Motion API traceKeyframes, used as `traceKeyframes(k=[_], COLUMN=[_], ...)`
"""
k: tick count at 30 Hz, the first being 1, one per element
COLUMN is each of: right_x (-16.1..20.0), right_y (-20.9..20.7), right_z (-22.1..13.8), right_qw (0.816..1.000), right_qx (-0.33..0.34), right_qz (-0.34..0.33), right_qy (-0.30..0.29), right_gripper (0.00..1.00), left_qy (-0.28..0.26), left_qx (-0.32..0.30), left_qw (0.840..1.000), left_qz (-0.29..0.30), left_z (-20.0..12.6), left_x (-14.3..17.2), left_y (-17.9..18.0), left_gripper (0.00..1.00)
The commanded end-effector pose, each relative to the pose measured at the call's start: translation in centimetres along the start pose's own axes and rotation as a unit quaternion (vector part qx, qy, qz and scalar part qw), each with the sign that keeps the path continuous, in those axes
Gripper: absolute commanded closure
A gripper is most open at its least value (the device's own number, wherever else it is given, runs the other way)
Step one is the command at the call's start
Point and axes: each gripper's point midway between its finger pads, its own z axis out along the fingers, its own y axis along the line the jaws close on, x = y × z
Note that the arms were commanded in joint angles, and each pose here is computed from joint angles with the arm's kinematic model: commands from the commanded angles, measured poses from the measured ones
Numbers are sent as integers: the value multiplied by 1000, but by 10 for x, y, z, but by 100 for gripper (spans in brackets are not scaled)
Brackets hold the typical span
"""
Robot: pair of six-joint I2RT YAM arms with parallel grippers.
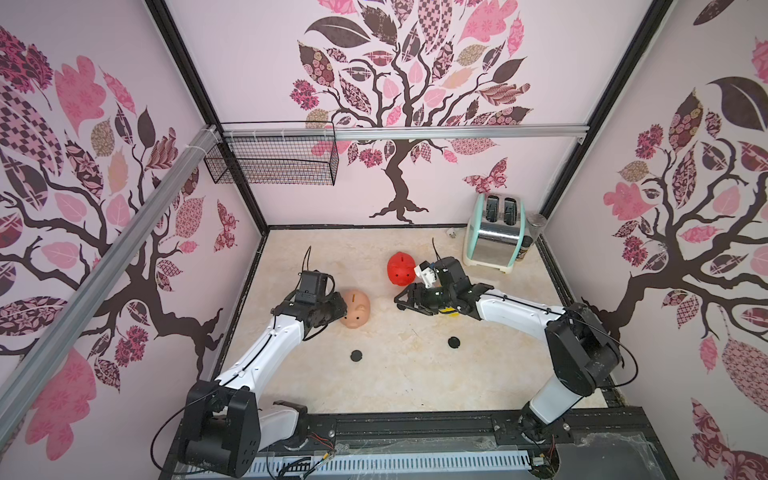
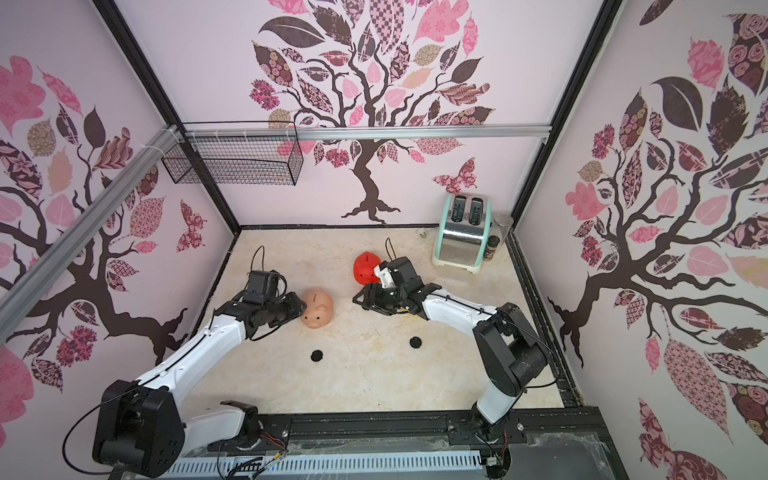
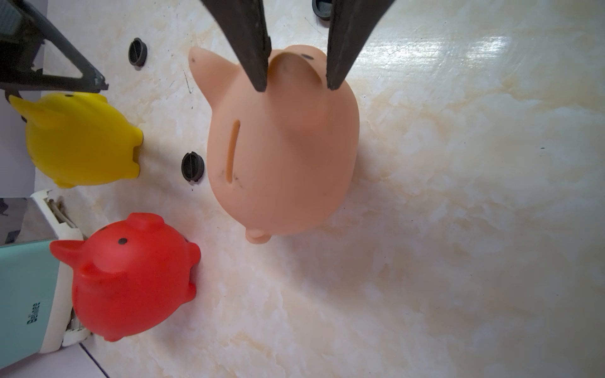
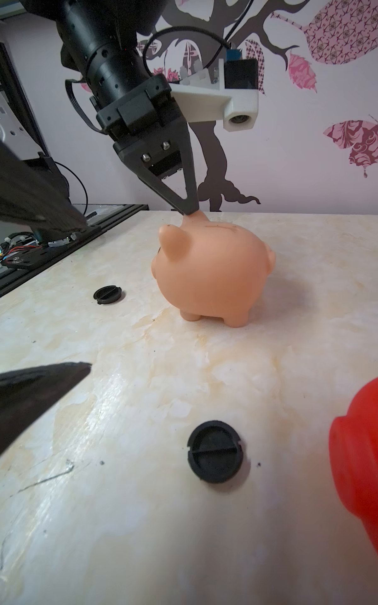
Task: Close piggy banks
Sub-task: Adjust the piggy bank at the center of the board.
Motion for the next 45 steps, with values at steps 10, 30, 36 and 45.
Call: traceKeyframes(k=[10, 30, 36, 45], right_x=[-4, -3, -2, -3], right_y=[11, 12, 11, 13], right_z=[9, 10, 11, 9], right_qw=[1000, 1000, 1000, 1000], right_qx=[-6, -2, 0, -1], right_qz=[-6, -15, -14, -17], right_qy=[11, 15, 18, 15], right_gripper=[32, 31, 30, 30], left_qy=[14, -14, -28, -16], left_qx=[-21, -27, -49, 0], left_qw=[1000, 999, 998, 998], left_qz=[3, 12, 34, 64], left_z=[9, -21, -29, -10], left_x=[5, -12, -28, -26], left_y=[9, 6, 5, -11], left_gripper=[67, 53, 44, 45])
